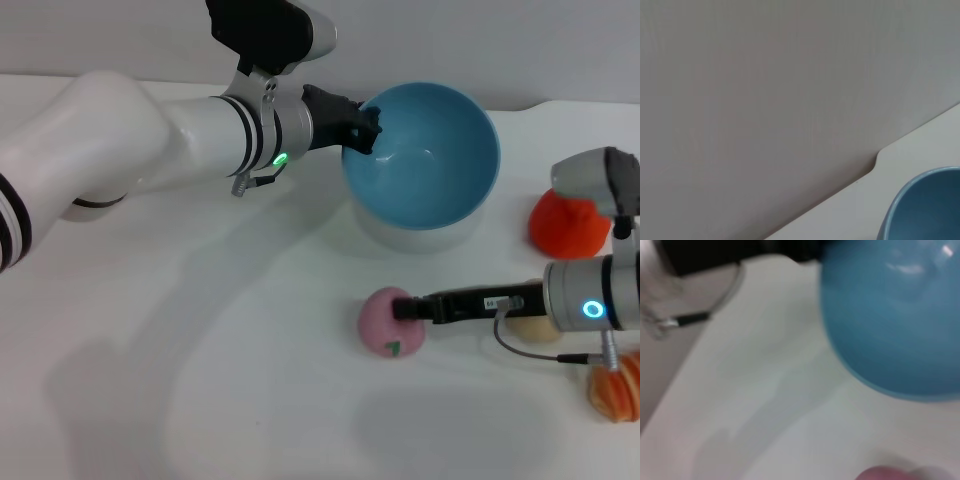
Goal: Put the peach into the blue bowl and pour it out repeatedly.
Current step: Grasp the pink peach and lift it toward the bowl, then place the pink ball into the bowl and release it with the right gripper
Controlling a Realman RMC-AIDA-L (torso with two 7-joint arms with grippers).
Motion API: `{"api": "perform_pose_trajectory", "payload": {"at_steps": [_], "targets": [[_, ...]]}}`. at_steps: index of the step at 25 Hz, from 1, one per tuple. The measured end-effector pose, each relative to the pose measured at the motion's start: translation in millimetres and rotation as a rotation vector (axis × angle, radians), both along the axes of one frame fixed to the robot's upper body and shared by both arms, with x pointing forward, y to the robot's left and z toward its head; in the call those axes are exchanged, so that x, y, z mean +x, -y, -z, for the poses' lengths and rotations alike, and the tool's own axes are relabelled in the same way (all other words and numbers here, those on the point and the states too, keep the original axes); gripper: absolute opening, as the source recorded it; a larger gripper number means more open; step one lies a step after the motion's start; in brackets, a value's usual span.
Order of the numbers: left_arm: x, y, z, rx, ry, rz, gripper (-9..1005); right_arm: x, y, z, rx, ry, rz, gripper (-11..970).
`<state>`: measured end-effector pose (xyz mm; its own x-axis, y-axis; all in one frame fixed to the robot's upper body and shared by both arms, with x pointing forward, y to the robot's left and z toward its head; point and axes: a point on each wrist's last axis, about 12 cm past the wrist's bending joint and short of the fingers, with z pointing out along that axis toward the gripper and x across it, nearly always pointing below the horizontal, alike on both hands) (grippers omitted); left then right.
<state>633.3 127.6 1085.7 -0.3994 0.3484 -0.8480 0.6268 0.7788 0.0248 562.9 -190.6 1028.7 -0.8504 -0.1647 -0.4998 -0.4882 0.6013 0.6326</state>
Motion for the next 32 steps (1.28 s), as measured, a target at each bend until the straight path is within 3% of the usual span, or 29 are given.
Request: {"api": "perform_pose_trajectory", "payload": {"at_steps": [2,9,13,17,20,27,32], "targets": [[-0.3,-0.6,0.5,-0.001,-0.002,-0.002,-2,-1.4,3.3,-6.4,0.037,0.042,-0.037,60],[-0.2,-0.8,0.9,0.001,-0.01,0.003,0,-11.8,35.3,-58.2,0.17,0.25,-0.209,51],[-3.3,2.1,2.5,0.004,-0.027,0.031,0,-13.7,62.9,-91.9,0.244,0.38,-0.17,50],[-7.5,10.0,0.3,-0.009,-0.058,0.086,-1,-10.2,90.2,-112.9,0.266,0.462,-0.098,49],[-11.5,16.7,1.3,-0.015,-0.089,0.112,-1,-4.7,98.1,-112.1,0.252,0.466,-0.032,50],[-13.8,24.0,0.6,-0.01,-0.105,0.137,-1,3.9,97.0,-85.9,0.153,0.382,0.048,98],[-14.0,22.5,2.0,-0.007,-0.108,0.131,-1,7.3,101.6,-75.7,0.112,0.396,0.136,138]]}}
